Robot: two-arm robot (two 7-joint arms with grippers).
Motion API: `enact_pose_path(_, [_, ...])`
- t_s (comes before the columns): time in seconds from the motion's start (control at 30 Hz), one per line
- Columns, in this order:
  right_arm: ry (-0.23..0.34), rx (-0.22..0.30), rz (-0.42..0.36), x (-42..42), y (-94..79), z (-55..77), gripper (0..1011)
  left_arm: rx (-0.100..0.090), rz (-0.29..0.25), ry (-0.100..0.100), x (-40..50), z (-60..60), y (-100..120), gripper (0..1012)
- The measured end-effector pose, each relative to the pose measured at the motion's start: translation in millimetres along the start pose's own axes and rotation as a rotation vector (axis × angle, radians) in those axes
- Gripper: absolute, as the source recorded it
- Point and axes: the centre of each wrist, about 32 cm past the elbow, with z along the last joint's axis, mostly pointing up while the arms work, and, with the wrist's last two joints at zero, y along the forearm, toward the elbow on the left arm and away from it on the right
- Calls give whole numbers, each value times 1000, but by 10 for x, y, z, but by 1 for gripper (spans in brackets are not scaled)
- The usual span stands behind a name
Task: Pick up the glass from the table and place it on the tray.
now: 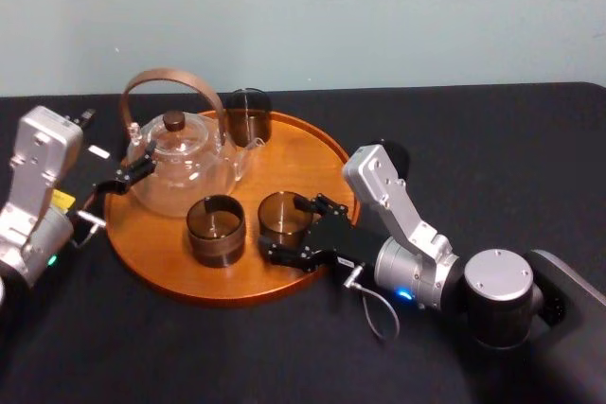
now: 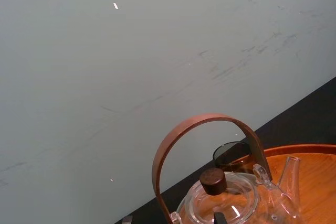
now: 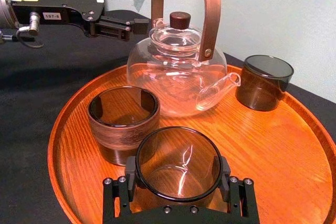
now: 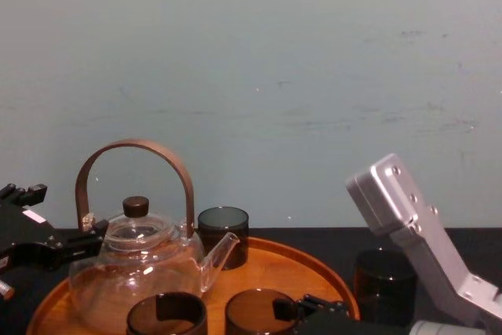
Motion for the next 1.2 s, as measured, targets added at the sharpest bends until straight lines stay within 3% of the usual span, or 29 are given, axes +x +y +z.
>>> enact_pose_path(0.33, [0,1,-1,2,-3,2,908,0,0,0,0,0,0,1001])
enact_pose_path(0.53, [-1,2,-2,2,-3,4,1000,0,0,0,0,0,0,1001])
enact_pose_path(0.8, [0,3,-1,1,-4,4,1002,0,0,0,0,0,0,1001])
enact_pose_path(1.2, [-15,45,7,-3,-124,87,1002,0,0,0,0,0,0,1001])
